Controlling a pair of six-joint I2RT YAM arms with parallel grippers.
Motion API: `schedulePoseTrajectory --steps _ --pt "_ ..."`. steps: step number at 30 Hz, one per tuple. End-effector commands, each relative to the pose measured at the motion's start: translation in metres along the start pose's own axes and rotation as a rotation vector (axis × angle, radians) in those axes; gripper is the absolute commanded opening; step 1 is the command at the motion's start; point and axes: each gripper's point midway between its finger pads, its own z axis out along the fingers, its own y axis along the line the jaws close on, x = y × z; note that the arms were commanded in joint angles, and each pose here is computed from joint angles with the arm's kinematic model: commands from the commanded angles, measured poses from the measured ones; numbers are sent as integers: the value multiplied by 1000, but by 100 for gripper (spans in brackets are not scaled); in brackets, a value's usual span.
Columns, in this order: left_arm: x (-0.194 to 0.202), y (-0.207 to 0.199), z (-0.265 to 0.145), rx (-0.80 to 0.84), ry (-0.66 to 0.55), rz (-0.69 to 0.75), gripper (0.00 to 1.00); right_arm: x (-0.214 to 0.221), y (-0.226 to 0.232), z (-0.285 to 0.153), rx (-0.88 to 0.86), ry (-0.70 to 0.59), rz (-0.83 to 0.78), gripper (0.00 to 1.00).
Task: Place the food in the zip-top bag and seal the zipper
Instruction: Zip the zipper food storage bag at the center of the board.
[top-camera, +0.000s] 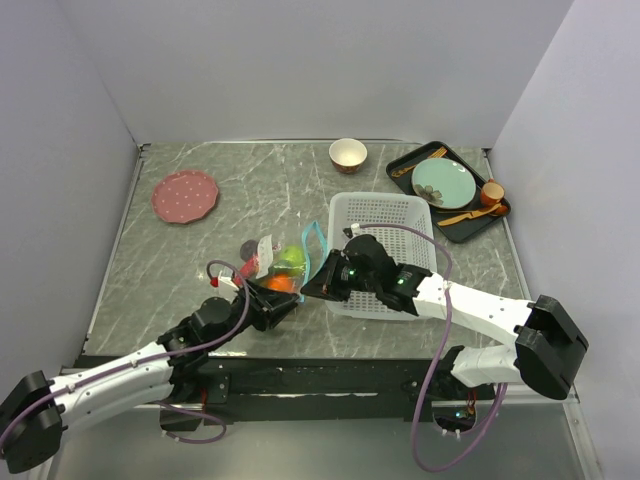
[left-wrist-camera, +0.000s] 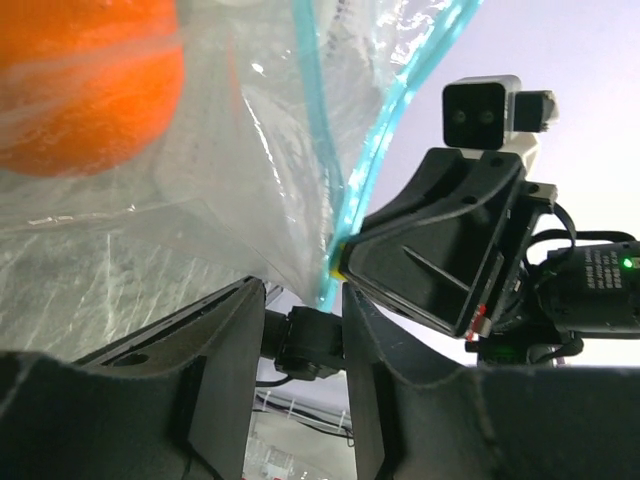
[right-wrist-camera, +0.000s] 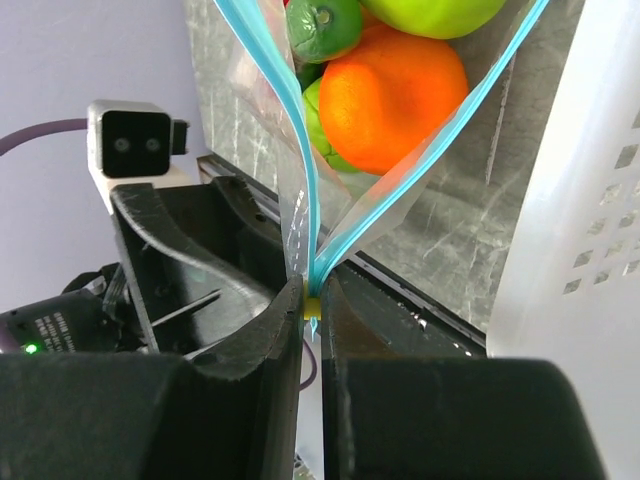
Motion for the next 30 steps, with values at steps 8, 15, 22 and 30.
schedulePoseTrajectory --steps 8,15,22,30 --pt "-2 -23 7 95 -23 -4 38 -5 15 -5 -66 -18 -2 11" --pt "-8 -24 10 90 -54 3 24 -3 13 -5 -61 -9 3 11" --pt "-7 -21 11 79 -51 0 2 -2 13 -4 -63 -2 -7 11" --pt "-9 -25 10 79 -66 33 1 -1 9 -2 -45 0 -9 8"
